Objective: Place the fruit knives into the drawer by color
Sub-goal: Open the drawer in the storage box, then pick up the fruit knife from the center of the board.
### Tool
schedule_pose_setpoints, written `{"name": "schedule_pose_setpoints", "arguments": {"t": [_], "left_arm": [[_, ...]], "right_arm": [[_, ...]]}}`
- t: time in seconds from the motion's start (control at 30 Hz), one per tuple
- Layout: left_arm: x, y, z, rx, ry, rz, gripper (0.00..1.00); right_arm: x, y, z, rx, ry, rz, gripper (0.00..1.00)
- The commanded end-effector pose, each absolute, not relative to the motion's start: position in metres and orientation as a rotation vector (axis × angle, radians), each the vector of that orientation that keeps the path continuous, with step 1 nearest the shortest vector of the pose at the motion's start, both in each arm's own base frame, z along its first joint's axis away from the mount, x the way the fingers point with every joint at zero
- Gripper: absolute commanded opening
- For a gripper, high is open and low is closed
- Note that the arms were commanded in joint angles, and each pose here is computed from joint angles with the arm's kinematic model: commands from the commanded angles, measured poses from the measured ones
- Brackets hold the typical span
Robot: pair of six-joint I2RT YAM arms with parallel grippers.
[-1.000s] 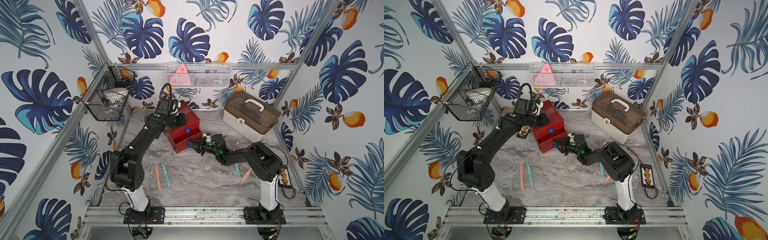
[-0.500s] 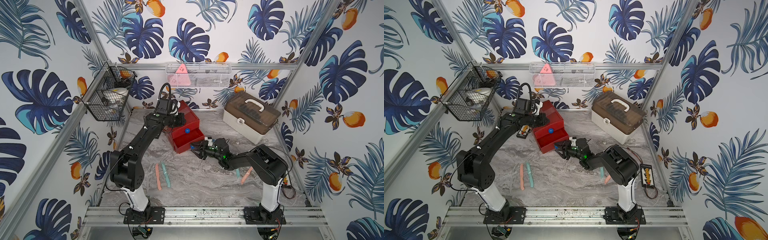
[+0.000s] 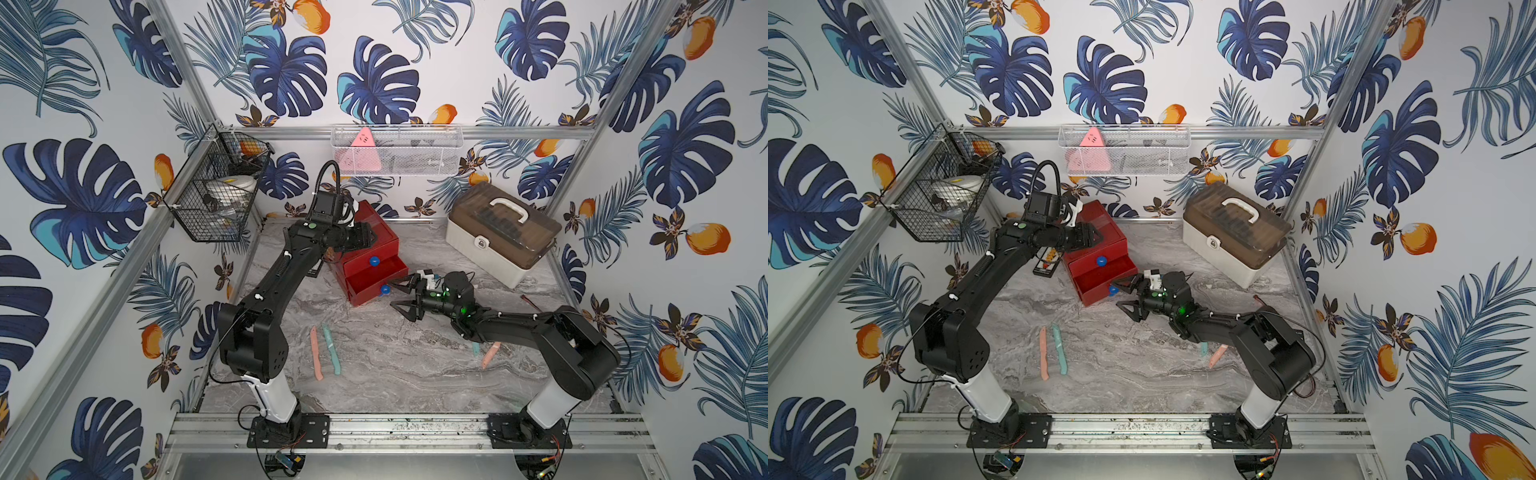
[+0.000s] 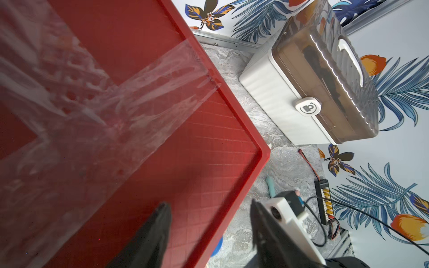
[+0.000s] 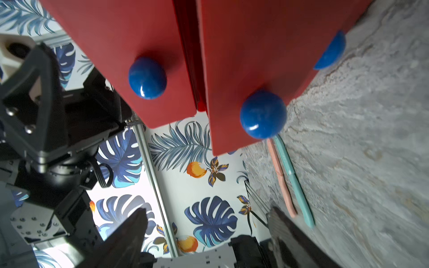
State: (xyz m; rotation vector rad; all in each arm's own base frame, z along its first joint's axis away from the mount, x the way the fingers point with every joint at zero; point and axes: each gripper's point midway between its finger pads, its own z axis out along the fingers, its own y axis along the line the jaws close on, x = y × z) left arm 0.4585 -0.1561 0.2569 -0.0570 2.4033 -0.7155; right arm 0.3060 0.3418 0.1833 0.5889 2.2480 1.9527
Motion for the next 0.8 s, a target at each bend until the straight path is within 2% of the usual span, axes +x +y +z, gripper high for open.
{"name": "schedule_pose_setpoints", "arguments": {"t": [0.0, 0.07, 0.17, 0.4, 0.6, 0.77], "left_arm": [[0.453, -0.154, 0.263, -0.1, 2.43, -0.724, 0.79], [0.452, -0.157, 0.276, -0.098, 2.405, -0.749, 0.89], [0.446, -0.163, 0.294, -0.083, 2.375, -0.775, 0.99], [0.398, -0.2, 0.323, 0.079, 2.366, -0.764, 0.99], [0.333, -0.229, 0.313, 0.219, 2.408, -0.753, 0.99], [0.289, -0.224, 0.286, 0.241, 2.45, -0.761, 0.99]], "right_arm": [[0.294, 0.317, 0.174, 0.549, 2.378, 1.795, 0.87], [0.295, 0.286, 0.175, 0.552, 2.448, 1.625, 0.9], [0.293, 0.24, 0.182, 0.527, 2.538, 1.375, 0.91], [0.284, 0.152, 0.168, 0.417, 2.791, 0.746, 0.93], [0.276, 0.102, 0.147, 0.249, 2.912, 0.278, 0.93], [0.267, 0.09, 0.12, 0.175, 3.016, 0.138, 0.83]]}}
